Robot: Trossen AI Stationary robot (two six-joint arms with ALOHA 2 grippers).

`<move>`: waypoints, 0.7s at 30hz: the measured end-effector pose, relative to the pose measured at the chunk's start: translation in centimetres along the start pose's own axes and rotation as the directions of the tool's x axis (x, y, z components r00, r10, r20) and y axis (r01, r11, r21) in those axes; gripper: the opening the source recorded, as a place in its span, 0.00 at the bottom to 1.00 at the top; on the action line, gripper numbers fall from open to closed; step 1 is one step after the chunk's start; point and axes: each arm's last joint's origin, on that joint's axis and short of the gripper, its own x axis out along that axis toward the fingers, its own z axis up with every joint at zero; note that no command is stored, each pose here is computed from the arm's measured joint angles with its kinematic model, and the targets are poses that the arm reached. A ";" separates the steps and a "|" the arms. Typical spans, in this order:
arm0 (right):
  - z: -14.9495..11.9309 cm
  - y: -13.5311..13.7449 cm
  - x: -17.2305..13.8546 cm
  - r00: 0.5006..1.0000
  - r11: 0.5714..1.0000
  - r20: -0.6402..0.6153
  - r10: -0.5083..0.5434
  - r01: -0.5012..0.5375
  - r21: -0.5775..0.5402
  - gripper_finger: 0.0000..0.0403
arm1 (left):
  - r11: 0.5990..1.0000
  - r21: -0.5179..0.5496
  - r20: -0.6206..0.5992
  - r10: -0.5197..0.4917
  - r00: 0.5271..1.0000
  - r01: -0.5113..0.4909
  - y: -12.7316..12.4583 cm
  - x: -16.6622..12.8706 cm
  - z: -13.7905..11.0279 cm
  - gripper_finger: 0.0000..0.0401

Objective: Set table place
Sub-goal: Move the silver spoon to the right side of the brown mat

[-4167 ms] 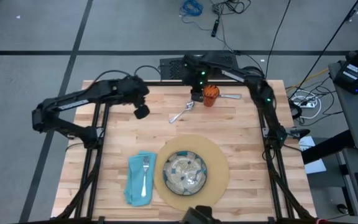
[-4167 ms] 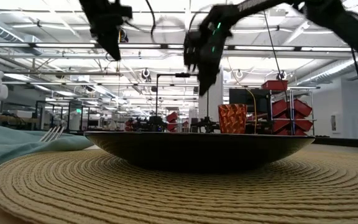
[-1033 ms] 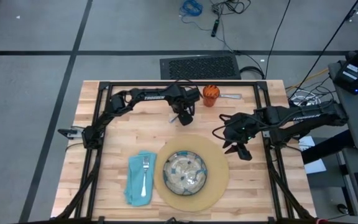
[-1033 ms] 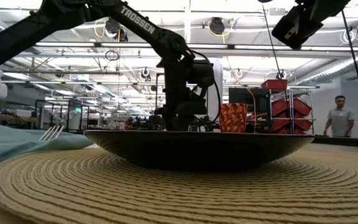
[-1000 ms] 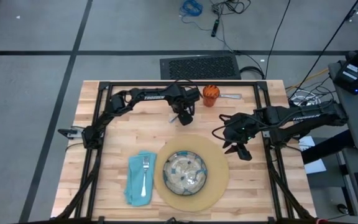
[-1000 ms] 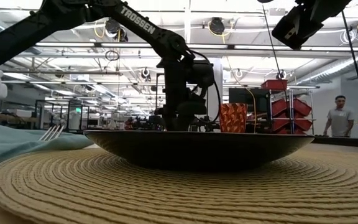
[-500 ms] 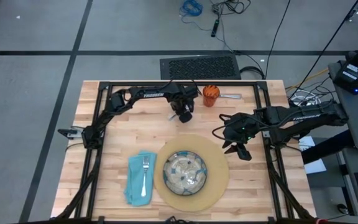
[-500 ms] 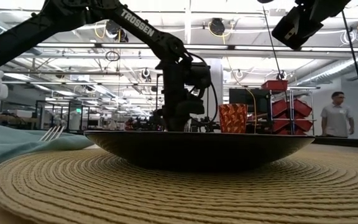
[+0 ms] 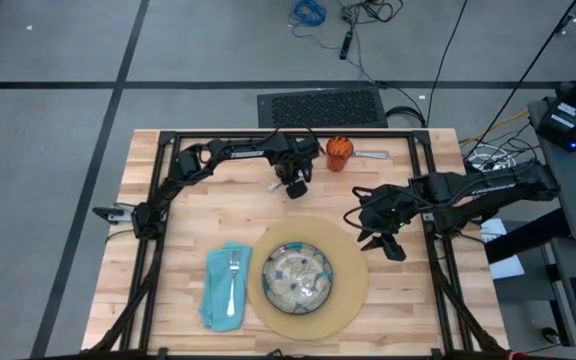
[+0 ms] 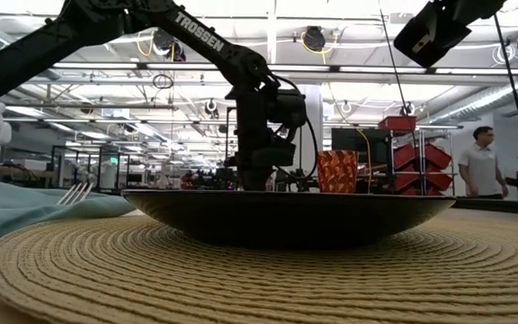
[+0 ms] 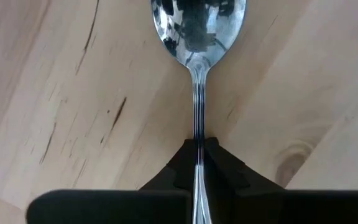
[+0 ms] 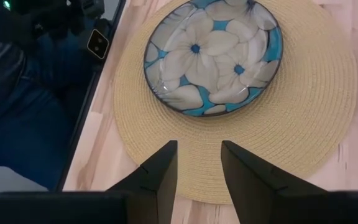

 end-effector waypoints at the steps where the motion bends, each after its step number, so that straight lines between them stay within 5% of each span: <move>1: 0.0 0.1 0.0 1.000 1.000 -0.001 0.002 -0.002 -0.002 0.29 | 1.000 0.000 0.001 -0.003 1.000 0.003 0.0 -0.3 0.0 0.00; 14: 0.0 0.0 0.0 1.000 1.000 -0.002 -0.021 0.021 0.007 0.29 | 1.000 -0.017 0.019 -0.024 1.000 0.024 -0.8 -7.0 -1.8 0.00; 21: -1.0 1.3 0.4 0.995 0.999 -0.097 0.009 -0.005 0.041 0.29 | 0.989 -0.026 0.100 -0.139 0.985 0.142 -3.4 -11.8 -3.2 0.00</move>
